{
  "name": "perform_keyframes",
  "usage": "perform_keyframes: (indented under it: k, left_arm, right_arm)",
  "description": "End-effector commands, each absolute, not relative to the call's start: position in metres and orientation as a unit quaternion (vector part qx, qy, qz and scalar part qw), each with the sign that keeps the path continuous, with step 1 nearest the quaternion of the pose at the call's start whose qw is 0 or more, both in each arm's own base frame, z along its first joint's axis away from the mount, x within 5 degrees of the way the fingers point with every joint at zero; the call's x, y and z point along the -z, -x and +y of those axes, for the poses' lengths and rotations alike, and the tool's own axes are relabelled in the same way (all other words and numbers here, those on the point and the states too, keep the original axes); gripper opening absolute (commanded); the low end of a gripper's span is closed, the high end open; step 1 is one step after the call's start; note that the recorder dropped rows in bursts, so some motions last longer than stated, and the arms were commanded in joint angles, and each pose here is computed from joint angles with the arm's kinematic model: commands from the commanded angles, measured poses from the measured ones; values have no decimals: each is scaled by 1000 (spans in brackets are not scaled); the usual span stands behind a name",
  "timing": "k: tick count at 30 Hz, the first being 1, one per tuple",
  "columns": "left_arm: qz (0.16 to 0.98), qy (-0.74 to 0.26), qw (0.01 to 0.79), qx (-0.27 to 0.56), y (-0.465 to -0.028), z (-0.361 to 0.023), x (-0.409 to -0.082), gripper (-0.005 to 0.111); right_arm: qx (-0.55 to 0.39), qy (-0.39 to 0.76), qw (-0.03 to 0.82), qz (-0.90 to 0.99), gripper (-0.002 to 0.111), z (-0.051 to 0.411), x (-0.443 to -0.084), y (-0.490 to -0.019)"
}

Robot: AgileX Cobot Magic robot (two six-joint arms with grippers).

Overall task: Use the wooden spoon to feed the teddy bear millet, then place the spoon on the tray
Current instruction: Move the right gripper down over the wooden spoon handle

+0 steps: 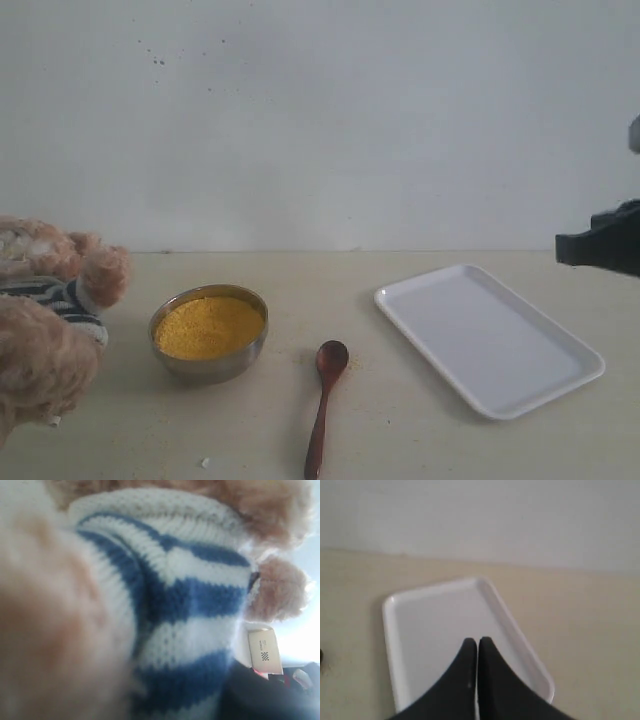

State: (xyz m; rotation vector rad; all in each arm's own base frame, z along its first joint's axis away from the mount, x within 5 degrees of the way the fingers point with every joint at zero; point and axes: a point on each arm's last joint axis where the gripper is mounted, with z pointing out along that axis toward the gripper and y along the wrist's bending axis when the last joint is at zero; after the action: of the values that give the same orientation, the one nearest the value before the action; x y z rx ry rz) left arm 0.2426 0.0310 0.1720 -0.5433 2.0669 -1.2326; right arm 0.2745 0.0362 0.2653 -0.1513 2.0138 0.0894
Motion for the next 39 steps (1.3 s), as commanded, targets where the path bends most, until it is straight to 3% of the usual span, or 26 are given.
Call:
perform_keyframes:
  k: [1, 4, 8, 14, 20, 23, 27, 31, 39]
  left_arm:
    - [785, 200, 334, 482, -242, 30, -174, 4]
    - [786, 201, 334, 480, -242, 30, -173, 4]
    - [786, 201, 334, 480, -242, 30, -173, 4]
    - [786, 201, 334, 480, -242, 30, -173, 4]
    - [787, 197, 337, 479, -242, 30, -173, 4]
    - [788, 192, 340, 477, -242, 30, -173, 4]
    - [788, 192, 340, 477, -242, 30, -173, 4]
    - [788, 192, 340, 477, -242, 30, -173, 4]
    - [790, 185, 344, 473, -242, 30, -173, 4]
  right_arm:
    - [-24, -7, 369, 929, 0, 39, -230, -301]
    - [2, 62, 315, 947, 0, 46, -217, -306]
    - [-23, 51, 322, 945, 0, 53, -216, -308]
    - [9, 115, 245, 963, 0, 51, -213, -299]
    - [8, 266, 158, 951, 0, 83, -230, -287]
    - [4, 306, 163, 938, 0, 103, -231, -282]
    - [-69, 199, 182, 960, 0, 119, -233, -281]
    - [-121, 192, 181, 957, 0, 132, -235, -277]
    - [-149, 292, 205, 922, 0, 197, -229, -251]
